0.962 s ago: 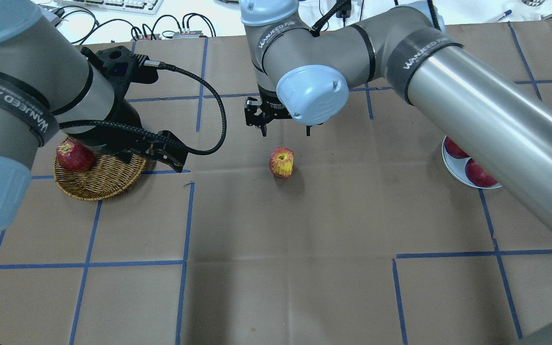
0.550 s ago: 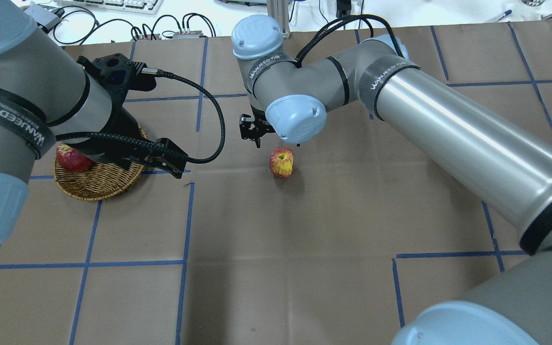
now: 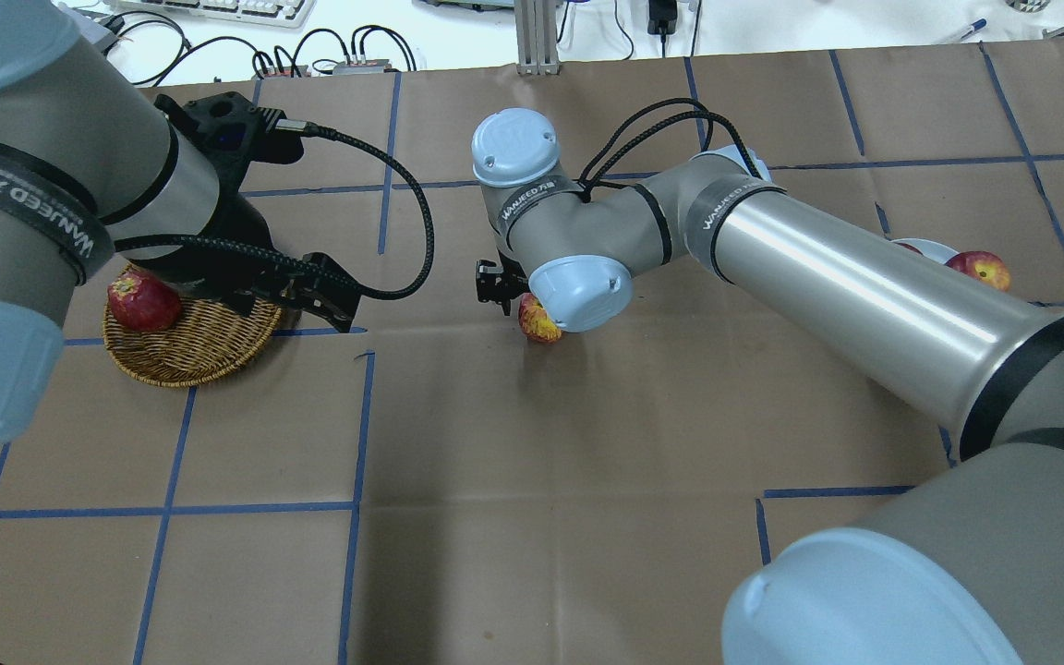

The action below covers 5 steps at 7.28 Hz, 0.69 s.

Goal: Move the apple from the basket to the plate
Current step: 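Reach the right gripper to the apple on the table and grasp it, then carry the apple with the right gripper over the white plate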

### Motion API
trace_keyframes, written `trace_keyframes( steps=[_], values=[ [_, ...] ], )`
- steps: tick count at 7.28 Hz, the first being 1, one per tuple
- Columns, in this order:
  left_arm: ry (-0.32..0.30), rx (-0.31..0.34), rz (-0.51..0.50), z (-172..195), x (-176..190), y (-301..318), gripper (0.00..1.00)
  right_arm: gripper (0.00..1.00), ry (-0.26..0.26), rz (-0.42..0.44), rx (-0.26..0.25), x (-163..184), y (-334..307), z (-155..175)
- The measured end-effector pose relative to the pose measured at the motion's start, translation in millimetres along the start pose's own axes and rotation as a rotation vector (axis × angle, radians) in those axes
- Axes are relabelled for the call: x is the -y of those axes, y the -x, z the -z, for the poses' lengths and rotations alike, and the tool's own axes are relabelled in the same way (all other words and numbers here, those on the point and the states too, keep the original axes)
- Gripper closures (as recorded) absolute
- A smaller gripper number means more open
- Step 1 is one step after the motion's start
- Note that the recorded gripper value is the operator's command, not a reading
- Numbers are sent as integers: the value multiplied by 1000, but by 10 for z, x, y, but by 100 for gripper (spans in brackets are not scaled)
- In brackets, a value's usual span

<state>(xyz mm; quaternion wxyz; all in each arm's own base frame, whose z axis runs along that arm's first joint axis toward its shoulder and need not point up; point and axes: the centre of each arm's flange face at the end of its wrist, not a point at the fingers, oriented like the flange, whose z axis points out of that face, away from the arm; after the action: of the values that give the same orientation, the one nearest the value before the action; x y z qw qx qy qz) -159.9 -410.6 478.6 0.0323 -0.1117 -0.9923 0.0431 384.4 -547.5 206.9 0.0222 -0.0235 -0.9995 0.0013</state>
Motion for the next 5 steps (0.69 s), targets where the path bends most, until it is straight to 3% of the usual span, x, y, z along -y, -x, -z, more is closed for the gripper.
trace_keyframes(
  steps=[2, 3, 5],
  values=[
    [-16, 37, -1, 184, 286, 69, 1, 41, 15, 3, -7, -29, 16, -86],
    [-17, 49, -2, 233, 417, 93, 1, 49, 20, 5, -9, -36, 21, -103],
    [-14, 60, -4, 258, 508, 110, 1, 51, 17, 2, -7, -16, 5, -73]
  ],
)
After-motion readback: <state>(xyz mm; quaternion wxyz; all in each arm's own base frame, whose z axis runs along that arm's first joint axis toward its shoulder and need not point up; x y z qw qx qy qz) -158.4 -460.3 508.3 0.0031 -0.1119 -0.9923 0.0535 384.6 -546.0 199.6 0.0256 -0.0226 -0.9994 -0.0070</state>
